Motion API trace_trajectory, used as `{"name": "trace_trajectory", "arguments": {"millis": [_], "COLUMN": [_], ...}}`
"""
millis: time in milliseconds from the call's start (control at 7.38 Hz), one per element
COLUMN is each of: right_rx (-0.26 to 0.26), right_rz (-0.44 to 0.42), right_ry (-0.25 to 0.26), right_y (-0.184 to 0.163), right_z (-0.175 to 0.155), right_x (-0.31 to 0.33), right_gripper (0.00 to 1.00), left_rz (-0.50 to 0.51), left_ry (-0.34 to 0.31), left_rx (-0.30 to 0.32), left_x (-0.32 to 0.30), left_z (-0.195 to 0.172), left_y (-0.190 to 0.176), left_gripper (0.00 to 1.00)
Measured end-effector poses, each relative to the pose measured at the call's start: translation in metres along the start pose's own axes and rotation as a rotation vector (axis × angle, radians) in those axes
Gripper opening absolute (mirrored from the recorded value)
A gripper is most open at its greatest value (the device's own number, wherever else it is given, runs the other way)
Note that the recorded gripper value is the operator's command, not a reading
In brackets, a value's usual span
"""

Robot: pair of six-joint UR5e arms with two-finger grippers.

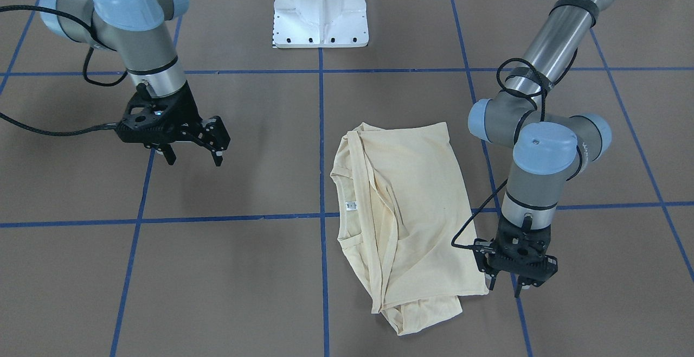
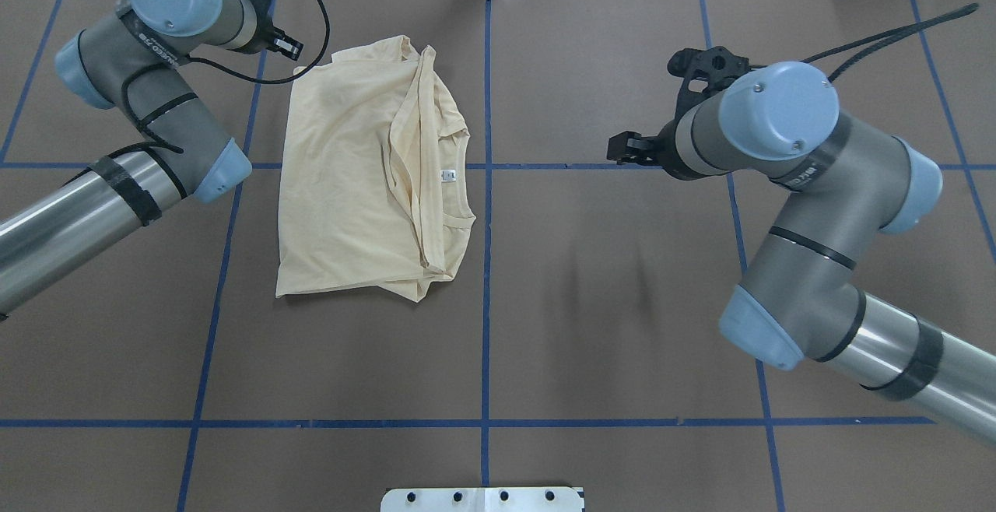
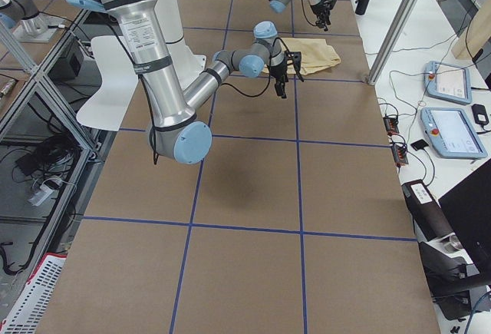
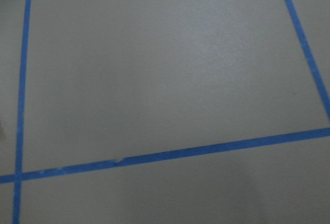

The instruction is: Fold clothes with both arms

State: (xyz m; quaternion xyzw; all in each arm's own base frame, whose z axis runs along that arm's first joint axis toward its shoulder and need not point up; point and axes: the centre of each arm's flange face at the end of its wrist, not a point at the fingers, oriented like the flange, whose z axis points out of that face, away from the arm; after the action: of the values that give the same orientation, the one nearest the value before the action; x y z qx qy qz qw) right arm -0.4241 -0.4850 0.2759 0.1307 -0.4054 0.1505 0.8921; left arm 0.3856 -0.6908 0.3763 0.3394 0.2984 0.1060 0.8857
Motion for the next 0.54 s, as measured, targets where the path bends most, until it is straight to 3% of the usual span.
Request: {"name": "trace_trajectory", "arguments": {"millis": [406,542], "right_rx": [0.058,0.075], "right_rz": [0.256,0.299], "right_ry": [0.024,0.038], "right_y": [0.034,0.052], "right_z": [0.052,0.067], "right_x": [-0.12,-0.149], "right_gripper": [0.88,0.7], "left_rz": [-0.001,-0.006], "left_ry": [0.07,0.076], "left_rx": [0.009,0.011], "left_x": [-0.002,-0.001], "left_z": [-0.024,-0.027], "left_y": [0.023,0.025], "left_gripper": [1.0,1.0]}}
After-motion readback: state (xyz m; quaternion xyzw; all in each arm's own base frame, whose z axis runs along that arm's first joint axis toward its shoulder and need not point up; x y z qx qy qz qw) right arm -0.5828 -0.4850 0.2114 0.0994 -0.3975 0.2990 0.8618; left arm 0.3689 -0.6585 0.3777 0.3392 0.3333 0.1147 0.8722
